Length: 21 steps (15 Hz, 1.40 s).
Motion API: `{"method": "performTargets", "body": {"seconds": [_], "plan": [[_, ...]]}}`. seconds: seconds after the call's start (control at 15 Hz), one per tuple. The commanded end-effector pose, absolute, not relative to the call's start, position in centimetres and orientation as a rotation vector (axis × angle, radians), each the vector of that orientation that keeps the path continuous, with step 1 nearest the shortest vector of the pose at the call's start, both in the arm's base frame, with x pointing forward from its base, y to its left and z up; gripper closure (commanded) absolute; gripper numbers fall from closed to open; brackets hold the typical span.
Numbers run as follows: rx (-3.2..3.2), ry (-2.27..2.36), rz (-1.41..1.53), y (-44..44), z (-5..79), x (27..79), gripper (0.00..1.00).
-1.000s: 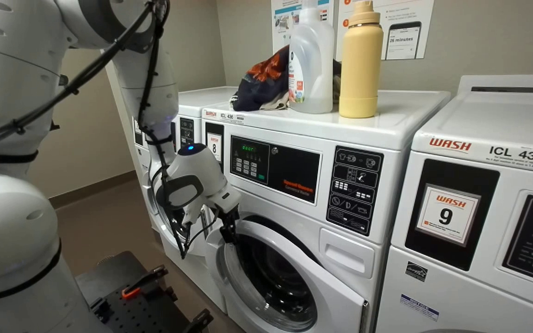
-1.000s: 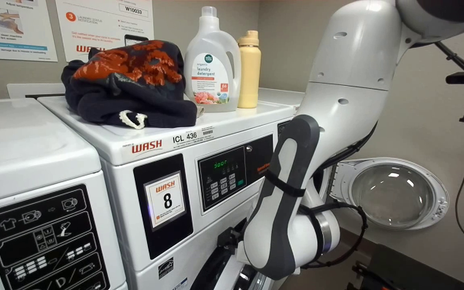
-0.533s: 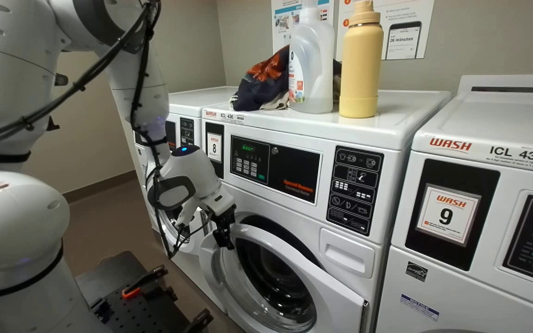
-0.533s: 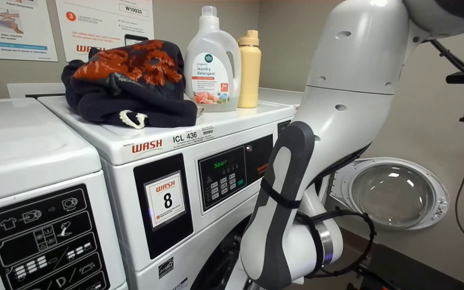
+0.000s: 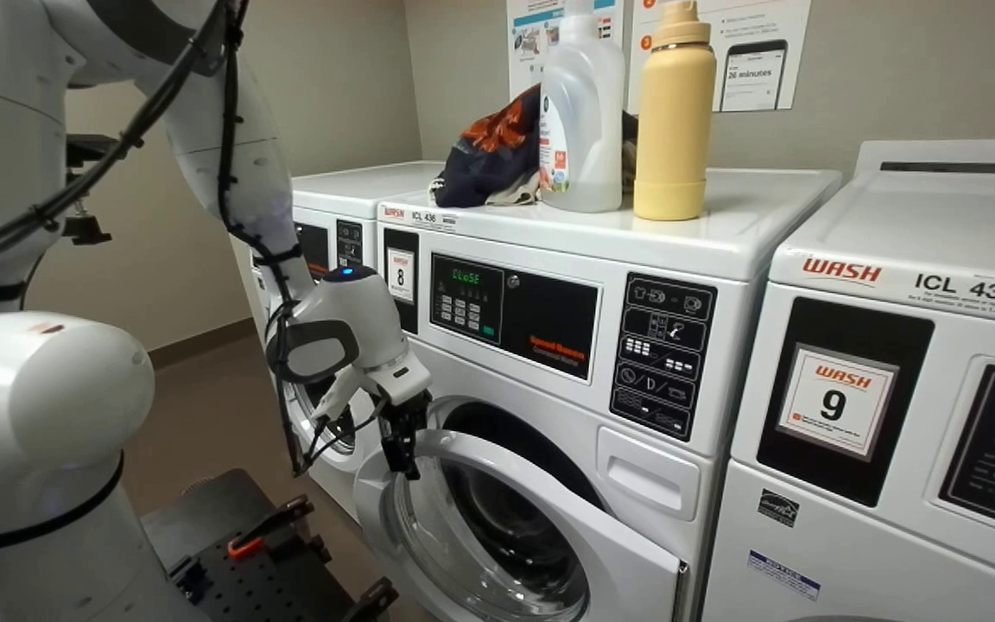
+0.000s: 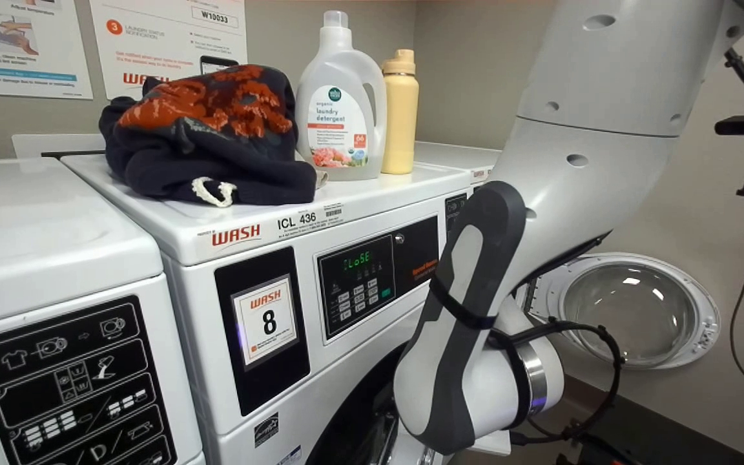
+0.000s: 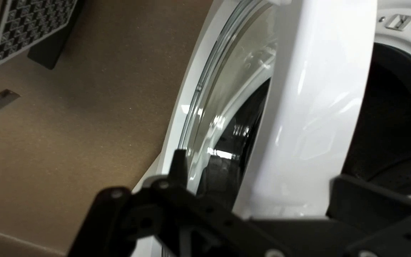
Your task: Open the middle washing machine door
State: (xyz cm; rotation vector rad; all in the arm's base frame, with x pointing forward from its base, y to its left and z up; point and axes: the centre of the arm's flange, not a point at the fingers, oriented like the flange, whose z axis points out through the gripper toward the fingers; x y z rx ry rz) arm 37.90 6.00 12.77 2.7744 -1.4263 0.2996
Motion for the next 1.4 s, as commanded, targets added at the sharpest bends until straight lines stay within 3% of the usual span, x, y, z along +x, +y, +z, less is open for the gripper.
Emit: {"method": "performTargets", "body": {"seconds": [0.0, 0.6, 1.33], "plan": [[2.668, -1.433, 0.111, 3.1, 12.2, 35.7, 0.00], [2.580, -1.410, -0.181, 0.2, 10.8, 32.2, 0.00], [2.592, -1.350, -0.206, 1.2, 13.7, 33.1, 0.00]]}}
